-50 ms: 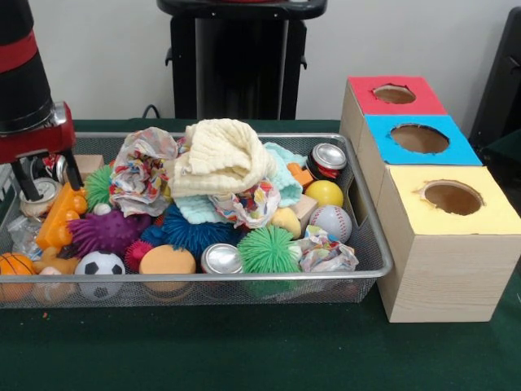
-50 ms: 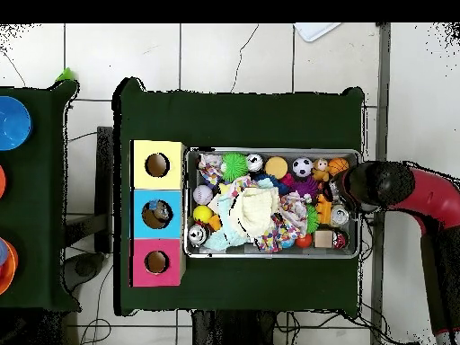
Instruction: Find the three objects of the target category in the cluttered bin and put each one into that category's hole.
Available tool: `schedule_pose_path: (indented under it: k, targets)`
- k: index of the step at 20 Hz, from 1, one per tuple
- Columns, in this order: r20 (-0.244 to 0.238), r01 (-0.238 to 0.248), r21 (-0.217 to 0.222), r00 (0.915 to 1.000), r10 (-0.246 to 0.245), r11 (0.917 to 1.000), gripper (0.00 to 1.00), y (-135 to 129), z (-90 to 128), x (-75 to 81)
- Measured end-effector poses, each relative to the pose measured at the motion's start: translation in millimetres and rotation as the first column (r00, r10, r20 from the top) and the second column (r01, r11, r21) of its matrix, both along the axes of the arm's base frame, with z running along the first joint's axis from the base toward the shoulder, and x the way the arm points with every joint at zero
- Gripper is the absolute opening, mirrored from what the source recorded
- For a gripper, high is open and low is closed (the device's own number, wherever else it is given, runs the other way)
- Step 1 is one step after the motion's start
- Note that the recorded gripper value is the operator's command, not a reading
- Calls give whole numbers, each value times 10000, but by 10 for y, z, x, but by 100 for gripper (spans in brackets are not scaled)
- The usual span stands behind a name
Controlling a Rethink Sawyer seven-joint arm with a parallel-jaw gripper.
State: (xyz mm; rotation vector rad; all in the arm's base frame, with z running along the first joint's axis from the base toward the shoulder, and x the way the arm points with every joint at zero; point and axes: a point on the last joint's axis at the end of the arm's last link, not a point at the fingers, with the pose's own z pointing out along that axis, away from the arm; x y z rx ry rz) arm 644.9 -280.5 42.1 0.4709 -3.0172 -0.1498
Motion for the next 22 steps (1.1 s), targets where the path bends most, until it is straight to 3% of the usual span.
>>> schedule_pose_path:
  k: [5, 10, 18, 22]
  targets:
    - [-18, -191, -190, 9998, 191, 9996, 100, 2, -34, -14]
    - [129, -575, -702, 9982, 586, 9959, 100, -47, -132, -21]
    - [550, -1257, -1436, 9894, 1347, 9816, 100, -59, -285, 0]
    - [826, -1670, -1741, 9796, 1833, 9705, 100, -57, -305, 49]
